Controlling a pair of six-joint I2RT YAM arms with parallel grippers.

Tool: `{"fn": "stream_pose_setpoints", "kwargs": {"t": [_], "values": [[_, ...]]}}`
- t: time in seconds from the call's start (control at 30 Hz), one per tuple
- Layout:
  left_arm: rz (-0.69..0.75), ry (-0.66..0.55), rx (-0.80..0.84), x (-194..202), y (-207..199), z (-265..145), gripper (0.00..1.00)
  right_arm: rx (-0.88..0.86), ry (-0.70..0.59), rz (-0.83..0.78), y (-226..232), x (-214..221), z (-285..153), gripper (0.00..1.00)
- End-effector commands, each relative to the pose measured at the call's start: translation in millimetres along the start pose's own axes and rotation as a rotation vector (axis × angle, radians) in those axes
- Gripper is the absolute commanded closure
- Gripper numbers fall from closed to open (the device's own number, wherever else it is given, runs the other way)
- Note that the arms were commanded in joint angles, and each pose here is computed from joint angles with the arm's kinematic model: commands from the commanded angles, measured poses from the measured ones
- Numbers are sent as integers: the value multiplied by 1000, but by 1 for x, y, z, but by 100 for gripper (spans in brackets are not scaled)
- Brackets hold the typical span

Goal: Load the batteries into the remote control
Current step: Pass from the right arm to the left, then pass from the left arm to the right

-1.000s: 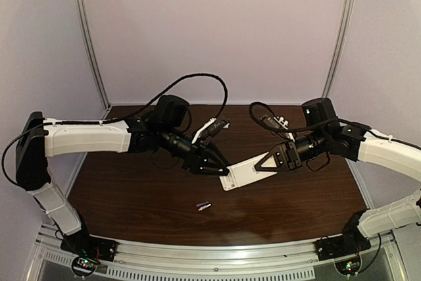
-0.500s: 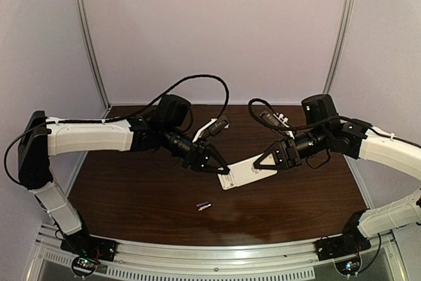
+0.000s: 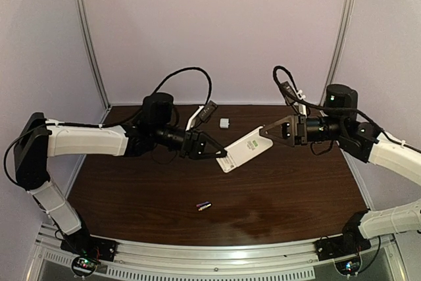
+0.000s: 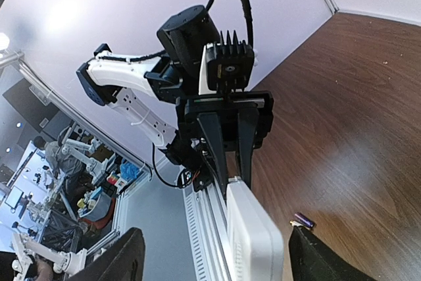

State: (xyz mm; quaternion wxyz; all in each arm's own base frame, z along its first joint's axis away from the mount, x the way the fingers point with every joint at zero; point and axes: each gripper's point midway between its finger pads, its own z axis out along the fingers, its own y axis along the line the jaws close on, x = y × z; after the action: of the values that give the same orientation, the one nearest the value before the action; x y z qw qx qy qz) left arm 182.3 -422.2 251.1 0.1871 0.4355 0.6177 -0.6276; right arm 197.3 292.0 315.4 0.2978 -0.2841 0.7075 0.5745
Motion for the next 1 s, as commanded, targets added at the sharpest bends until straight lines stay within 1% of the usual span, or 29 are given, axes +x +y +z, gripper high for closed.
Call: {"fn": "stream_pose_setpoints", "kwargs": {"t": [0.0,0.1,0.2,0.3,0.47,0.5,0.7,0.83,0.97], "values": [[99,-218,6,-51,-24,-16,100,-18,-185,9,5,-28,-8,24],[95,-278,-5,-58,-25,-21,100,6,-240,32,-3,-30,-9,25],[86,-315,-3,-60,-26,-24,100,55,-255,61,-18,-28,-8,28],[68,-337,-17,-59,-21,-25,100,39,-265,90,-25,-26,-2,37],[44,-373,2,-60,-21,-26,100,-16,-294,85,-18,-36,8,47],[37,-383,8,-61,-22,-27,100,-32,-296,83,-14,-38,11,50],[11,-425,33,-59,-25,-27,100,-89,-315,83,-3,-44,20,63],[-2,-435,45,-59,-24,-25,100,-120,-312,94,0,-44,28,64],[-4,-439,51,-59,-23,-23,100,-130,-310,95,3,-45,31,68]]}}
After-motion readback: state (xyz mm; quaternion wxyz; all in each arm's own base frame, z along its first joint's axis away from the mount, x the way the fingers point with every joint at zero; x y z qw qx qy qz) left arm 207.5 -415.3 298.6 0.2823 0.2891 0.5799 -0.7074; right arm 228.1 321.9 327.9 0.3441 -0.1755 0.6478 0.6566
